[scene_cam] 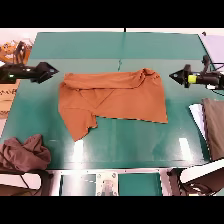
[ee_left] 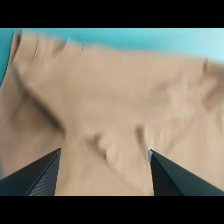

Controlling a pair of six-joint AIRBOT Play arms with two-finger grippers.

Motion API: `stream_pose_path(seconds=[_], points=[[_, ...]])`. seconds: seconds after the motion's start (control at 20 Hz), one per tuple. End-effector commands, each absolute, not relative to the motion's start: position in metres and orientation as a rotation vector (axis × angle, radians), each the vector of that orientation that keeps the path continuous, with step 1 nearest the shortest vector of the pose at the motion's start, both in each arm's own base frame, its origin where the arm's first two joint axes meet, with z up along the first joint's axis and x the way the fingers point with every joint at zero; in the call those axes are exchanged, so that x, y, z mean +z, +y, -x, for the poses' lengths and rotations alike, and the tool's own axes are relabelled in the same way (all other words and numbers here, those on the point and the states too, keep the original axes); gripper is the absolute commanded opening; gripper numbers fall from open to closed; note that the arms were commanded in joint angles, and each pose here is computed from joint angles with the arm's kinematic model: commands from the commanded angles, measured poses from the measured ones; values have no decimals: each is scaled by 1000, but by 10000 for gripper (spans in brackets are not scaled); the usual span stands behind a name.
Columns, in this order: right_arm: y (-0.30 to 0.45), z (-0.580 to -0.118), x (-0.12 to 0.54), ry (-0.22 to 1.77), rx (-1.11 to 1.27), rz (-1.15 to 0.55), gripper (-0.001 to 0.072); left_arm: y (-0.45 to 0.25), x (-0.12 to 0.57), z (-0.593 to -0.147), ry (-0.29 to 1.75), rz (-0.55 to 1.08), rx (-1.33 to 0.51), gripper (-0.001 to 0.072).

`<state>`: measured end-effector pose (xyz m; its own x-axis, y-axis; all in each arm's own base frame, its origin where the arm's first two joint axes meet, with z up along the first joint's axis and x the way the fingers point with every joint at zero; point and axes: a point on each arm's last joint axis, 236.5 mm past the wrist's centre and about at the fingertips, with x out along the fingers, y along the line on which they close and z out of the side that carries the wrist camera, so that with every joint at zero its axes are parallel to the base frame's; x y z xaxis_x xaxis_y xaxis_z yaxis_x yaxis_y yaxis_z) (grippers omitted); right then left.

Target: Fold the shirts.

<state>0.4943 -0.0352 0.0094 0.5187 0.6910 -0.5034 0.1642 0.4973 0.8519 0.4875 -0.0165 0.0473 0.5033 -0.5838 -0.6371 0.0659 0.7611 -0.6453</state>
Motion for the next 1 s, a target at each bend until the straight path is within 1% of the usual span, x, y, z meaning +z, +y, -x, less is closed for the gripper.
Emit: stream_pose_path(seconds=[0.0, 0.1, 0.25, 0.4, 0.5, 0.55, 0.7, 0.9, 0.95], points=[[-36, -447, -5, 1126, 423, -1096, 16, 18, 24, -426, 1231, 598, -402, 610], [-18, -426, -21, 1183, 410, -1111, 15, 29, 2, -404, 1339, 553, -352, 610], [-11, -394, -35, 1204, 301, -1069, 14, 23, -28, -383, 1418, 607, -326, 610], [-16, -358, -33, 1191, 163, -979, 14, 11, -67, -369, 1444, 663, -281, 610], [-27, -338, -34, 1153, 41, -906, 15, 2, -88, -373, 1405, 692, -246, 610], [-30, -331, -33, 1129, 3, -891, 15, -6, -92, -378, 1387, 708, -261, 610], [-26, -320, -36, 1111, -17, -890, 15, -47, -99, -385, 1380, 752, -378, 609], [-25, -317, -39, 1120, -19, -891, 16, -50, -105, -391, 1375, 734, -376, 609], [-25, -317, -39, 1122, -19, -891, 37, -48, -102, -393, 1370, 735, -379, 608]])
